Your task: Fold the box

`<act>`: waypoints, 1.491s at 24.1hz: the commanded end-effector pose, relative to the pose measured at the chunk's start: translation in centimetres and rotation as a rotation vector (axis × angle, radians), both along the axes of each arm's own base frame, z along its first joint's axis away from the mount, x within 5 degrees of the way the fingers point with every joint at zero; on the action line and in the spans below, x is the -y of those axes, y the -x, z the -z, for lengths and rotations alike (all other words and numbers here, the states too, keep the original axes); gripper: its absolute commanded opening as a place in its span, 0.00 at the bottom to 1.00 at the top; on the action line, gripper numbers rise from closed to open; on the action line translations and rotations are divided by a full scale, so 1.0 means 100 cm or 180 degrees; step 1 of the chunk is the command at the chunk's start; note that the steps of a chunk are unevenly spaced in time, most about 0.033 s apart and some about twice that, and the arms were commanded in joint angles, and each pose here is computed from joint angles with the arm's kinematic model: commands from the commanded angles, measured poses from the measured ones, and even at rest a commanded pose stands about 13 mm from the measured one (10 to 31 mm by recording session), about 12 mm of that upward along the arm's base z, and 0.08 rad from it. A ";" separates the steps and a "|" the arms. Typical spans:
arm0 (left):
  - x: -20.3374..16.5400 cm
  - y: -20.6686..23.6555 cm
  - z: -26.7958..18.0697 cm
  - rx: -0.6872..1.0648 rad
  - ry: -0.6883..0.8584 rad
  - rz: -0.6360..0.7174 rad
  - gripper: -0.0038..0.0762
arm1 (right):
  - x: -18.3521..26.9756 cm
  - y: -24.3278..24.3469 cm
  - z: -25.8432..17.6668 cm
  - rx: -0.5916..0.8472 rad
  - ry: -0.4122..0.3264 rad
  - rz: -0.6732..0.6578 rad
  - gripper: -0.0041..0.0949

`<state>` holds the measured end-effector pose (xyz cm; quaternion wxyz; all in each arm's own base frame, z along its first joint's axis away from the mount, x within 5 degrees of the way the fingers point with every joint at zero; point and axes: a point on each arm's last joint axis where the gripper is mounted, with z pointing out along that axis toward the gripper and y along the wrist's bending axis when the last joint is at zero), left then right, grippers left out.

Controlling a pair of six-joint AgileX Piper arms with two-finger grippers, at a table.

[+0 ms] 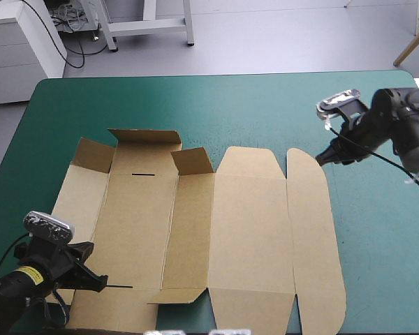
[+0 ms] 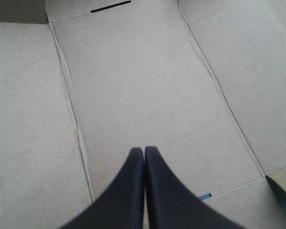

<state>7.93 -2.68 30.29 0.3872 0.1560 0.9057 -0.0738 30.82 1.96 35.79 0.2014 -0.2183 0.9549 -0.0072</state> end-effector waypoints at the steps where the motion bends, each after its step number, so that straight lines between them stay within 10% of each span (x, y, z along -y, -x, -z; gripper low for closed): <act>1: 0.001 -0.001 -0.012 0.0156 0.0068 0.0012 0.04 | 0.022 0.041 -0.011 0.0161 0.0016 0.0320 0.34; 17: 0.001 0.001 -0.010 0.0042 0.0041 0.0028 0.04 | 0.015 0.240 0.030 0.1100 -0.0628 0.1071 0.34; 36: -0.005 -0.003 -0.036 0.0263 -0.0052 -0.0151 0.04 | 0.013 0.252 0.057 0.1309 -0.0714 0.1078 0.34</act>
